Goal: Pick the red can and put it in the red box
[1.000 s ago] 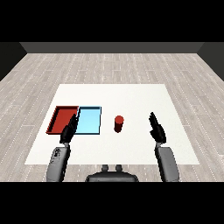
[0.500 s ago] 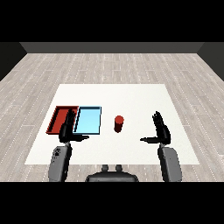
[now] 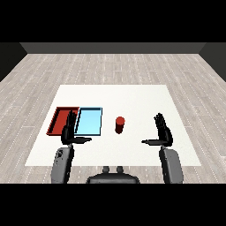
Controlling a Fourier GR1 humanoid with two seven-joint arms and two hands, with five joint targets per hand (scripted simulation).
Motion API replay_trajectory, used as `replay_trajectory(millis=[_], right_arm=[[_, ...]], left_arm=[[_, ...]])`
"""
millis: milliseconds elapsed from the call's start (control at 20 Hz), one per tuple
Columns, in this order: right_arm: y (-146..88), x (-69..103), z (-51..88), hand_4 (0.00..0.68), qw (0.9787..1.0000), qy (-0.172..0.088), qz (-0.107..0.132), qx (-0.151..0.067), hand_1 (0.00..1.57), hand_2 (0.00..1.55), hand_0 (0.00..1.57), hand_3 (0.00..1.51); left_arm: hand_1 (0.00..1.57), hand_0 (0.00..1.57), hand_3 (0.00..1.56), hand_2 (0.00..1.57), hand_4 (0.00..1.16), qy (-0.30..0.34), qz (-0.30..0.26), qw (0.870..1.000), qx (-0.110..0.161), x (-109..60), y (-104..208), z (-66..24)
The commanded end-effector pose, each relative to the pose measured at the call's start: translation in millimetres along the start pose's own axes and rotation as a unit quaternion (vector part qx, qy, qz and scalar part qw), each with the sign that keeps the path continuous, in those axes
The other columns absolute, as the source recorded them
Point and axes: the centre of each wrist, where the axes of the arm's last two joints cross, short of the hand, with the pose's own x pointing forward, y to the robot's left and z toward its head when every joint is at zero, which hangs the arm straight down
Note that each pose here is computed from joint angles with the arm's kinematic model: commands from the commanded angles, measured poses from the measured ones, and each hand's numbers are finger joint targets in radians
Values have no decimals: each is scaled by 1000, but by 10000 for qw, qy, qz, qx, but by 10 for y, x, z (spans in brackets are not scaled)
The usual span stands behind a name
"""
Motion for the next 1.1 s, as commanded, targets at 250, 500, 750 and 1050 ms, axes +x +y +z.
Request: replay_trajectory(millis=[250, 500, 750, 1050], right_arm=[[-173, -137, -28, 0, 9999, -34, 108, 67, 0, 0, 0, 0], [149, -10, -271, 0, 9997, 25, -192, 157, 0, 0, 0, 0], [225, -114, -317, 0, 9992, 202, -272, 206, 0, 0, 0, 0], [503, -297, -544, 0, 9969, 470, -579, 244, 0, 0, 0, 0]], left_arm=[[0, 0, 0, 0, 0, -48, -83, 9999, 66, 39, -7, 169], [0, 0, 0, 0, 0, -39, -118, 9999, 67, 82, -65, 21], [0, 0, 0, 0, 0, -57, -82, 9999, 113, -148, -73, 40], [0, 0, 0, 0, 0, 69, -27, 9999, 117, 8, 11, -22]])
